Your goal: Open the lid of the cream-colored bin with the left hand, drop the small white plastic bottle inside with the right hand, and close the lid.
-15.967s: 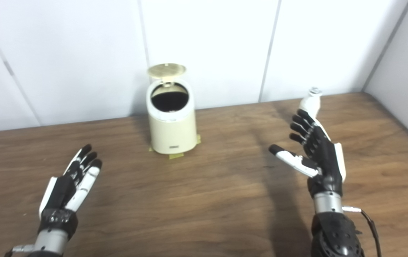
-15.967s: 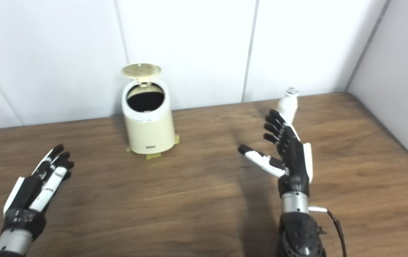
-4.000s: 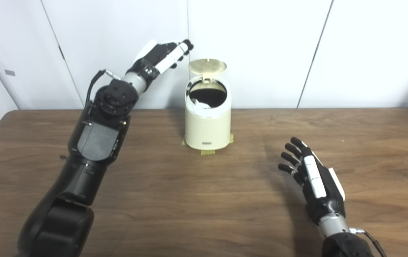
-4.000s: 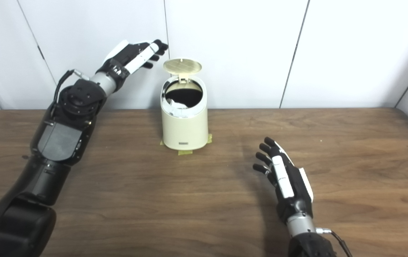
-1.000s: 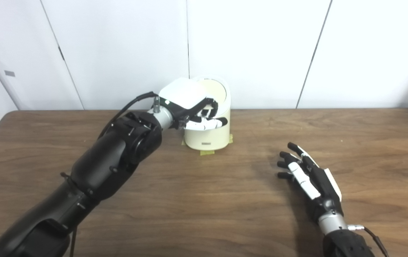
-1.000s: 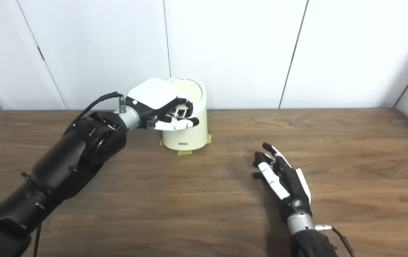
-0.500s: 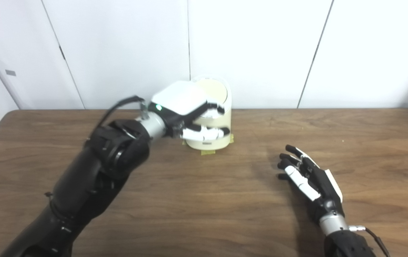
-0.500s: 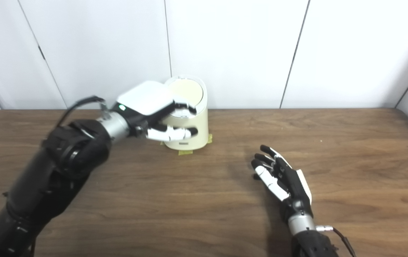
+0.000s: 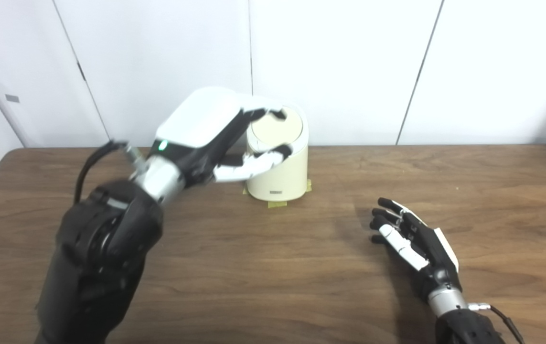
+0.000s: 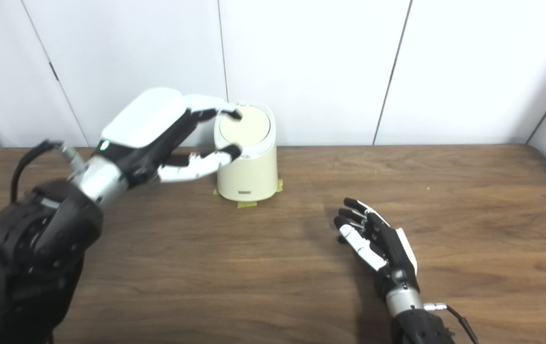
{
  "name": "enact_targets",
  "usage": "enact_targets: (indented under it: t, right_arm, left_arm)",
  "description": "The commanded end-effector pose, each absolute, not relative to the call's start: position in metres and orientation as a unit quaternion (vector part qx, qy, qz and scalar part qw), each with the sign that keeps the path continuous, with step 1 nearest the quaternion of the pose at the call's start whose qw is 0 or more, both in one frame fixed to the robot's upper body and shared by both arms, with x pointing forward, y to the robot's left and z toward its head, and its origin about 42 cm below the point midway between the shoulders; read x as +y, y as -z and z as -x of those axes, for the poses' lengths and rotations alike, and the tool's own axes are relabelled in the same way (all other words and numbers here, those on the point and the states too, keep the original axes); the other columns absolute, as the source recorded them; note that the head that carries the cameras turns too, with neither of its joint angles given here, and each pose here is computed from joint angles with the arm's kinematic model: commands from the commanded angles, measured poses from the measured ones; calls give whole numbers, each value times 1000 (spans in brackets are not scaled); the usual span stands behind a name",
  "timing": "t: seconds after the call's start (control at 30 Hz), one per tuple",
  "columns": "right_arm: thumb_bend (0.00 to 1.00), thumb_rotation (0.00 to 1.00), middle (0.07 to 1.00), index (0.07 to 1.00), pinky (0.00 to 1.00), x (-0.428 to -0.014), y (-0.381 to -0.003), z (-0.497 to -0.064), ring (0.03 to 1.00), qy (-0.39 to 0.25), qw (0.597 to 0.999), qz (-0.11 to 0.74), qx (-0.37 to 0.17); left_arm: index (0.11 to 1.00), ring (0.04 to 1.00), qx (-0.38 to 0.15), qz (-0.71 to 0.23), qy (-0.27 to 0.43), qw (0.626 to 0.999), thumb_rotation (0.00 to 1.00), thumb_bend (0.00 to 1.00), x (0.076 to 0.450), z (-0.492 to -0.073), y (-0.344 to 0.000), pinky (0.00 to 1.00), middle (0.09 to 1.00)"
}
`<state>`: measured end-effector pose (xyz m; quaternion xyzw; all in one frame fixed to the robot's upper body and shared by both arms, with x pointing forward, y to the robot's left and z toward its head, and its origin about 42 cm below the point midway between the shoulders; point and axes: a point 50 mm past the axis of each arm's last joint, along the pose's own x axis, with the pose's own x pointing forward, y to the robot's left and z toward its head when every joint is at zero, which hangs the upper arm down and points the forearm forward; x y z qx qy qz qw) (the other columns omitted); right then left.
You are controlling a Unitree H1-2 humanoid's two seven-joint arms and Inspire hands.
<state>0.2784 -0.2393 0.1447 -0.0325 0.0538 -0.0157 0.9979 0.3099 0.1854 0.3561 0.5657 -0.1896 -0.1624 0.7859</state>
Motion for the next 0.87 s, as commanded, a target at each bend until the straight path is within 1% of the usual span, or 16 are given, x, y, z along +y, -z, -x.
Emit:
enact_targets:
  t: [0.0,0.03,0.1,0.13,0.2,0.27,0.37,0.43,0.5,0.53,0.57,0.63,0.7,0.77,0.83]
  right_arm:
    - [436,493,783,797,632,-238,-159,-281,731,5,999,36,23]
    - [440,487,785,796,634,-238,-159,-281,733,5,999,33,23]
    - [446,489,783,793,632,-238,-161,-280,734,8,999,25,23]
    - [446,491,782,793,630,-238,-162,-280,734,9,999,24,22]
    - [443,490,782,798,626,-237,-166,-278,736,11,1000,13,15]
    - [437,492,782,801,621,-236,-171,-276,737,8,1000,0,5]
    - [435,517,785,809,636,-233,-182,-273,748,3,1000,-19,-11]
    - [449,567,798,822,647,-231,-189,-270,763,3,999,-28,-21]
    - [472,607,809,835,658,-230,-193,-268,779,6,999,-38,-30]
    - [478,616,811,837,661,-230,-195,-267,783,7,998,-43,-33]
    - [491,629,824,850,667,-230,-196,-267,796,7,998,-46,-35]
    - [512,641,843,864,689,-231,-197,-265,813,7,998,-48,-38]
    - [556,677,870,878,720,-232,-197,-264,839,9,998,-44,-42]
    - [598,745,901,898,782,-235,-194,-264,881,7,998,-37,-49]
    - [597,773,910,904,815,-237,-193,-263,898,4,998,-32,-53]
  left_arm:
    - [842,902,-201,-544,141,803,761,412,193,-303,-367,798,880]
    - [844,907,-193,-536,140,810,744,403,196,-301,-364,809,885]
    - [850,910,-171,-486,130,847,649,370,206,-296,-350,811,898]
    - [852,909,-164,-470,126,858,623,360,209,-294,-346,808,902]
    - [845,870,-155,-421,99,888,558,331,215,-289,-327,759,889]
    - [841,843,-148,-389,74,906,520,313,218,-285,-310,726,876]
    - [857,839,-136,-345,43,928,576,292,220,-278,-285,749,865]
    - [892,878,-113,-268,33,956,692,310,221,-274,-268,802,893]
    - [931,907,-96,-211,37,972,848,322,225,-273,-254,851,920]
    - [940,913,-81,-175,38,980,885,324,228,-273,-246,859,926]
    - [950,922,-72,-152,38,985,922,375,229,-272,-241,891,931]
    - [958,933,-57,-100,38,993,928,407,232,-270,-231,925,940]
    - [971,950,-50,-68,36,996,942,431,235,-266,-221,953,957]
    - [978,969,-52,-40,28,997,944,422,236,-262,-212,986,975]
    - [979,975,-54,-20,20,998,964,413,237,-259,-205,993,980]
